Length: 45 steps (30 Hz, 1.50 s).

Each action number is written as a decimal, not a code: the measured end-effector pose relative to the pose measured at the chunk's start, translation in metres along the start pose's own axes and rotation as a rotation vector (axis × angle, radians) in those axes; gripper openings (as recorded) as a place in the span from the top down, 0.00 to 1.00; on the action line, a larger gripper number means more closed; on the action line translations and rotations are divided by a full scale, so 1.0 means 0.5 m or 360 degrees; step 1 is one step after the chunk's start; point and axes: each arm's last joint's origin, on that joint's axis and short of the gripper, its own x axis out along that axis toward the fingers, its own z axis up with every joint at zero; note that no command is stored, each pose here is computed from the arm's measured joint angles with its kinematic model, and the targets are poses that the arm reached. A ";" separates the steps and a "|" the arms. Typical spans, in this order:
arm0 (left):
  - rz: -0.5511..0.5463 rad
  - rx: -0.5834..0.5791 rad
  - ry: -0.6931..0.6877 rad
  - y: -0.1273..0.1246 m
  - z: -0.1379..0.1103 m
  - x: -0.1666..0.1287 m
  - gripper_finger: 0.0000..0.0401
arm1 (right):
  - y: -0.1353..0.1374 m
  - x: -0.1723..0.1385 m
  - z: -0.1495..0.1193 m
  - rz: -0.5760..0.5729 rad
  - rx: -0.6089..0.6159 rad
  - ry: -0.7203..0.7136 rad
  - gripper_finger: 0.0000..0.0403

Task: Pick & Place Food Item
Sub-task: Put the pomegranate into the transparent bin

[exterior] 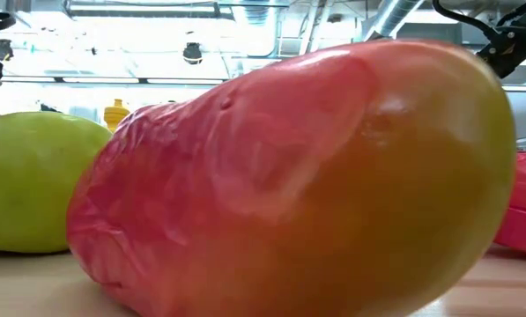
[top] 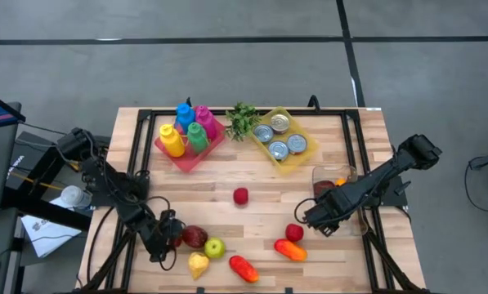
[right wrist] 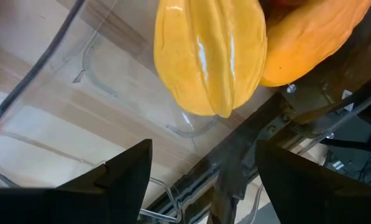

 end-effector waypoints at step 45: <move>-0.1040 -0.0877 -0.1565 0.164 0.258 -0.284 0.50 | 0.025 -0.242 0.141 0.0317 -0.0893 -0.1298 0.32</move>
